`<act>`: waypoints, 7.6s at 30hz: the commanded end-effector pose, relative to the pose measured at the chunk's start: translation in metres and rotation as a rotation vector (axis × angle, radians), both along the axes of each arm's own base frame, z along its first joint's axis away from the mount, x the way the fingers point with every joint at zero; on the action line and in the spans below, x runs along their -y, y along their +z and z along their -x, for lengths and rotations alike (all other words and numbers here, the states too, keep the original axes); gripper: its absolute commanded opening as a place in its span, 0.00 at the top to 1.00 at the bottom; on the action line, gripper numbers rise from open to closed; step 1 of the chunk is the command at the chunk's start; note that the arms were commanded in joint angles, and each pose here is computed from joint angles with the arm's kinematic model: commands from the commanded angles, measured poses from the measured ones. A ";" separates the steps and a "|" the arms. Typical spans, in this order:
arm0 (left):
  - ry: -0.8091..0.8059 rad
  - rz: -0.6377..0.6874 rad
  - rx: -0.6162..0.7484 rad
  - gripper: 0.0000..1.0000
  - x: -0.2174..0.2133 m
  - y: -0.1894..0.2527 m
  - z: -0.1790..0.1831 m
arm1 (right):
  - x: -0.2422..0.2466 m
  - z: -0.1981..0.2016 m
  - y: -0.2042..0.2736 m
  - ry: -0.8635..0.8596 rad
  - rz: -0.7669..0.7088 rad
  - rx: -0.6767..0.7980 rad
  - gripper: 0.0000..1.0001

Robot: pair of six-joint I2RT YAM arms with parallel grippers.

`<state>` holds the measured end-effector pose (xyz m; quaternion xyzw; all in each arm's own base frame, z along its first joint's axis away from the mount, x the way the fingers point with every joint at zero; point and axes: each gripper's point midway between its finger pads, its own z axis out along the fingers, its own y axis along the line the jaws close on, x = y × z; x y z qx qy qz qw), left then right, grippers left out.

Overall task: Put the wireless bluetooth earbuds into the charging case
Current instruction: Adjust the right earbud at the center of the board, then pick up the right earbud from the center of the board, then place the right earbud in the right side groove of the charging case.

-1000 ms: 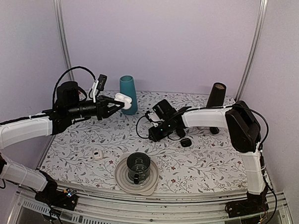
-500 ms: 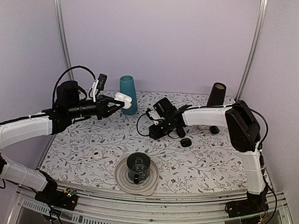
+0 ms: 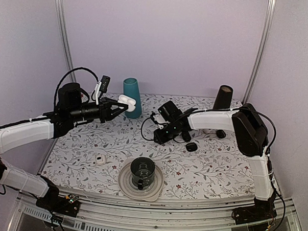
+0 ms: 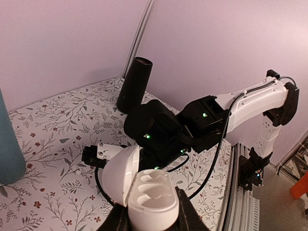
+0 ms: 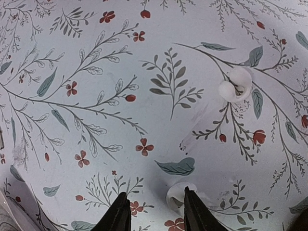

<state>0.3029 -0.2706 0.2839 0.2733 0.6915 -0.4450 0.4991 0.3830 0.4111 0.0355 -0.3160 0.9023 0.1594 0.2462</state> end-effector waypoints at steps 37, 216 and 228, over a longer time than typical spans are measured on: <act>0.007 0.011 0.045 1.00 -0.003 0.017 -0.003 | 0.000 0.000 0.015 -0.038 0.037 0.066 0.67; -0.549 0.080 0.125 1.00 0.069 0.025 0.077 | -0.010 0.170 0.307 0.545 -0.597 0.448 0.96; -0.579 0.080 0.157 1.00 0.075 0.034 0.087 | -0.017 0.169 0.295 0.539 -0.554 0.433 0.96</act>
